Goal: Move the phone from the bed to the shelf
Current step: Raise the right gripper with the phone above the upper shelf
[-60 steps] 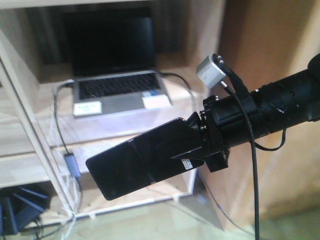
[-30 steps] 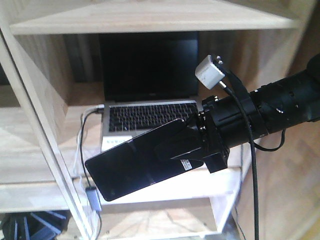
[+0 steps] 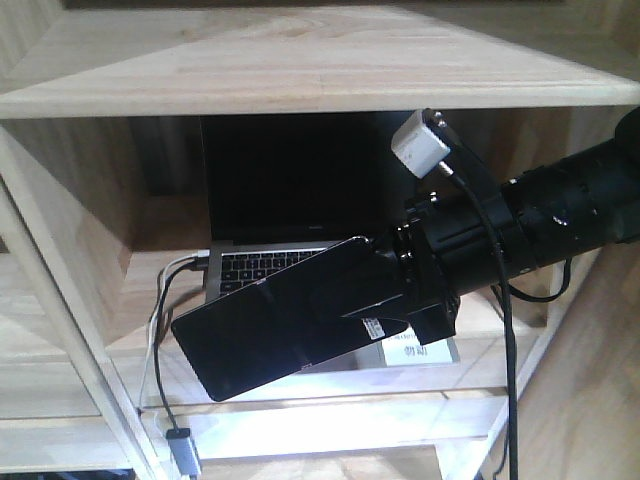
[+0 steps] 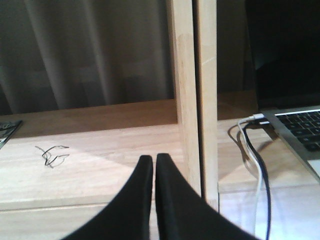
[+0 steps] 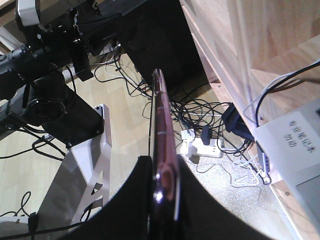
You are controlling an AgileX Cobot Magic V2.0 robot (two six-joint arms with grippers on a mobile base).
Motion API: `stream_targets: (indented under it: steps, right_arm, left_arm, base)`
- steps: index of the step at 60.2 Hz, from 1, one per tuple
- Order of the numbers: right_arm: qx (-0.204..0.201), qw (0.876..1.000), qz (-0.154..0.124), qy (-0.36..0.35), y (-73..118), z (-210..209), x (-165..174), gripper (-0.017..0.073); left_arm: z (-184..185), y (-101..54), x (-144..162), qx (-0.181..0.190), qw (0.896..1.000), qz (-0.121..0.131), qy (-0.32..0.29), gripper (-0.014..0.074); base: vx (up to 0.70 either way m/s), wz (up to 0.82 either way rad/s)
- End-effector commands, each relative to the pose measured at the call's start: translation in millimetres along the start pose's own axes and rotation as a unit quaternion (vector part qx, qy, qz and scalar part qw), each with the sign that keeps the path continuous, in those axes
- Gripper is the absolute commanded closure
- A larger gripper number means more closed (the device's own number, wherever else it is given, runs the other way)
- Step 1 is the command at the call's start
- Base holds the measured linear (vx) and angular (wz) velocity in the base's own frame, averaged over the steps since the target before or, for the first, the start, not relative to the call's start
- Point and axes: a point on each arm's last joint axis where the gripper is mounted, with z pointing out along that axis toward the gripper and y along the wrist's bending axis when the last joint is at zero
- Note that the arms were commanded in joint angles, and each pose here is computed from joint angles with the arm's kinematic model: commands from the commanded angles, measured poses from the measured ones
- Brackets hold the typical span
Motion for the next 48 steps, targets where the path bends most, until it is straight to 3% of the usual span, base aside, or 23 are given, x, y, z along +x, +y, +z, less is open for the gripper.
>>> stream_targets:
  steps: [1,48]
  right_arm:
    - [-0.043,0.998,-0.014,-0.034,19.7,-9.4,-12.9,0.0561]
    - [-0.044,0.998,-0.014,-0.034,19.8,-9.5,-12.8,0.0561]
  left_arm:
    - [-2.8,1.9,-14.5,-0.007,0.999,-0.007,-0.052,0.0592]
    - [-2.8,1.9,-14.5,-0.007,0.999,-0.007,-0.052,0.0592]
  base:
    - [0.10,0.03]
    - [0.02,0.01]
